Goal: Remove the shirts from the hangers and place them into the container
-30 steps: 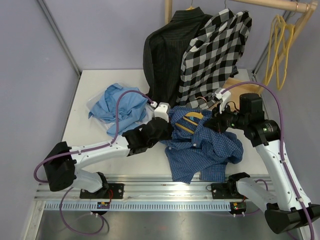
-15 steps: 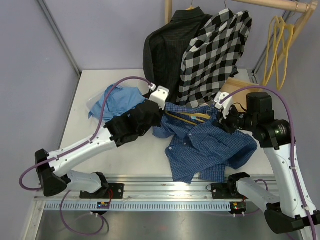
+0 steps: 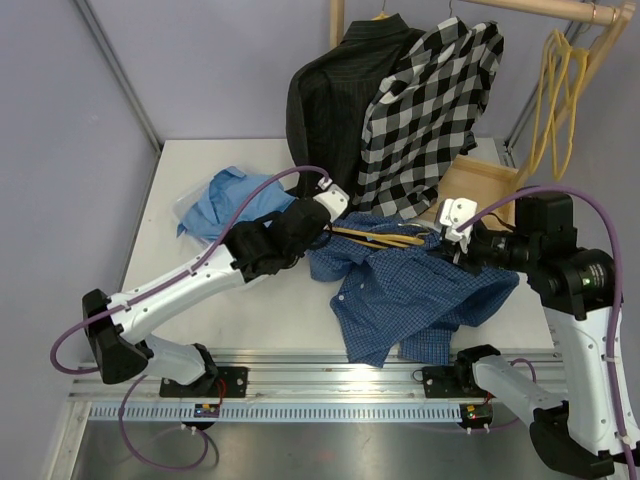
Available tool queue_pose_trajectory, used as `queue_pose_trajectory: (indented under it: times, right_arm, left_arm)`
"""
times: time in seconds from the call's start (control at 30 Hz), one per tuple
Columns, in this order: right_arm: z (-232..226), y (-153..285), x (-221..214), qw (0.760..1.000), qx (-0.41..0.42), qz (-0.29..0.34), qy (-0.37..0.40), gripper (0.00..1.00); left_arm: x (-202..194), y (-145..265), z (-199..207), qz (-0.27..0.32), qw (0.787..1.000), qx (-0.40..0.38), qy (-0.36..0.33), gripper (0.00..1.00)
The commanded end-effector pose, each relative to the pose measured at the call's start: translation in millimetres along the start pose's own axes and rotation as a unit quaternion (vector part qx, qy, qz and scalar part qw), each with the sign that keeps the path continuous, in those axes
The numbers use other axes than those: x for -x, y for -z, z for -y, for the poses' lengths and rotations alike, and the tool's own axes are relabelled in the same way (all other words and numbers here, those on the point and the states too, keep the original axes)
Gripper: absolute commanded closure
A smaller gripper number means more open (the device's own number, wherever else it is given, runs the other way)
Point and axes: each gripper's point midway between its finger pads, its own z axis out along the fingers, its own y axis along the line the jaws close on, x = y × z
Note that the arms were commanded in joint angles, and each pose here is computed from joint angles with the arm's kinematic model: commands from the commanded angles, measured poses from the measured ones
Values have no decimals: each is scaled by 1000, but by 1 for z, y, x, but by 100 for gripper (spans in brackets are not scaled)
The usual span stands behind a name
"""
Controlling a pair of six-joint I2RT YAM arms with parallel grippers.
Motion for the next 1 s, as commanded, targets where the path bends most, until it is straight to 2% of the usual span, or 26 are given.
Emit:
queue_pose_trajectory:
  times: [0.0, 0.2, 0.37, 0.47, 0.5, 0.53, 0.67, 0.8, 0.97]
  right_arm:
    - [-1, 10, 27, 999, 0, 45, 28, 100]
    - [7, 11, 30, 999, -22, 46, 19, 100]
    - [10, 9, 32, 998, -31, 55, -11, 100]
    - [16, 5, 32, 997, -41, 59, -31, 100]
    - [19, 4, 33, 997, -45, 63, -32, 100]
    - [19, 2, 32, 996, -43, 62, -38, 100]
    - [20, -3, 32, 995, -39, 67, -60, 100]
    - [20, -8, 35, 993, -29, 80, -78, 100]
    - [9, -16, 39, 988, 10, 102, -114, 100]
  left_arm:
    - [-5, 2, -20, -1, 999, 37, -9, 100]
    - [-12, 3, -29, 9, 999, 38, 15, 100]
    - [-16, 6, -27, 24, 998, -4, 65, 98]
    - [-16, 12, -30, 43, 992, -36, 116, 69]
    - [-15, 16, -31, 57, 990, -45, 124, 56]
    - [-12, 19, -25, 67, 984, -70, 153, 39]
    - [-11, 29, -22, 93, 972, -106, 187, 15]
    - [-6, 40, -20, 126, 965, -133, 186, 2]
    - [0, 57, -14, 169, 958, -169, 159, 1]
